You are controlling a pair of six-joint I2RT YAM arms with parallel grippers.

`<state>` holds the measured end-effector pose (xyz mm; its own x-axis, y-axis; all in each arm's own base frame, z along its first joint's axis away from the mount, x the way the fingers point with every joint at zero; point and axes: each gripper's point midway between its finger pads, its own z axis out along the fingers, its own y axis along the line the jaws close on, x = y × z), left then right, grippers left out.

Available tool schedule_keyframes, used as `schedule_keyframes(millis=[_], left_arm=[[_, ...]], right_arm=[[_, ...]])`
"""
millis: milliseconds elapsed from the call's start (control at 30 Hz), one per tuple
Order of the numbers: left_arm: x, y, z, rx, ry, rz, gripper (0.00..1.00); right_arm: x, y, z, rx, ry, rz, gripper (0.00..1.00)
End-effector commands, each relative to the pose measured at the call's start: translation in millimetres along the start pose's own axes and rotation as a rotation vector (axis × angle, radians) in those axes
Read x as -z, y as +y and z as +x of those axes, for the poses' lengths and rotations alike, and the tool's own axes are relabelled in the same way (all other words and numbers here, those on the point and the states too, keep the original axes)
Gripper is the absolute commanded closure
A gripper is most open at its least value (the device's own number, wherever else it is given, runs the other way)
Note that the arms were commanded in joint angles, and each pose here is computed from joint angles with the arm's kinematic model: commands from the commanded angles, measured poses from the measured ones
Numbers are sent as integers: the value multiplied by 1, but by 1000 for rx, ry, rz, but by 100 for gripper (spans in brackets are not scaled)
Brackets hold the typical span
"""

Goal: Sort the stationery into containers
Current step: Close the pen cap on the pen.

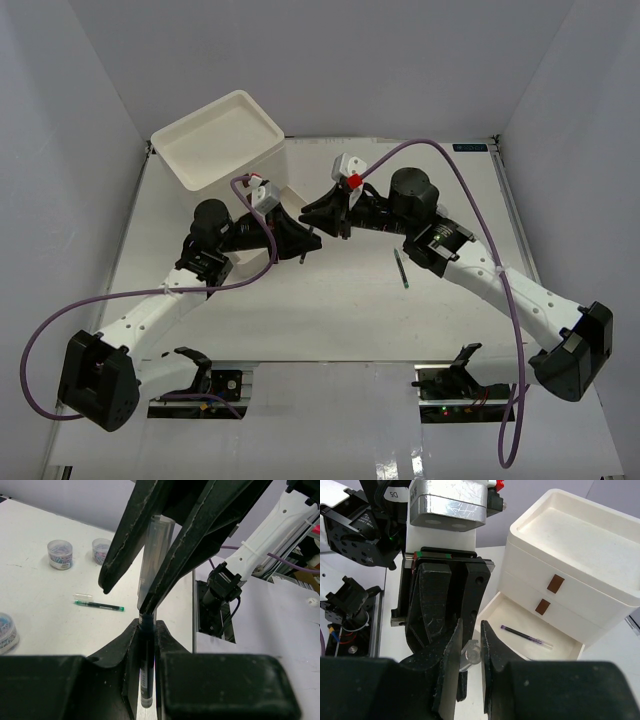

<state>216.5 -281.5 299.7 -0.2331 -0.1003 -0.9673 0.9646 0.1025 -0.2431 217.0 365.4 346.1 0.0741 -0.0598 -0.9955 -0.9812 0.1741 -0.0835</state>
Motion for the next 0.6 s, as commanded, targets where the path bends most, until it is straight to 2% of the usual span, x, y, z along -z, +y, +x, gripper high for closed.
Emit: schedule_keyframes(millis=[0,567], left_arm=[[7,-40,-119,-335,-292,29,99],[4,-40,-175,-441,-359,-23,100]], right_arm=[[28,64,167,-323,517,-197,92],[50,72,211,-354,645,-152,92]])
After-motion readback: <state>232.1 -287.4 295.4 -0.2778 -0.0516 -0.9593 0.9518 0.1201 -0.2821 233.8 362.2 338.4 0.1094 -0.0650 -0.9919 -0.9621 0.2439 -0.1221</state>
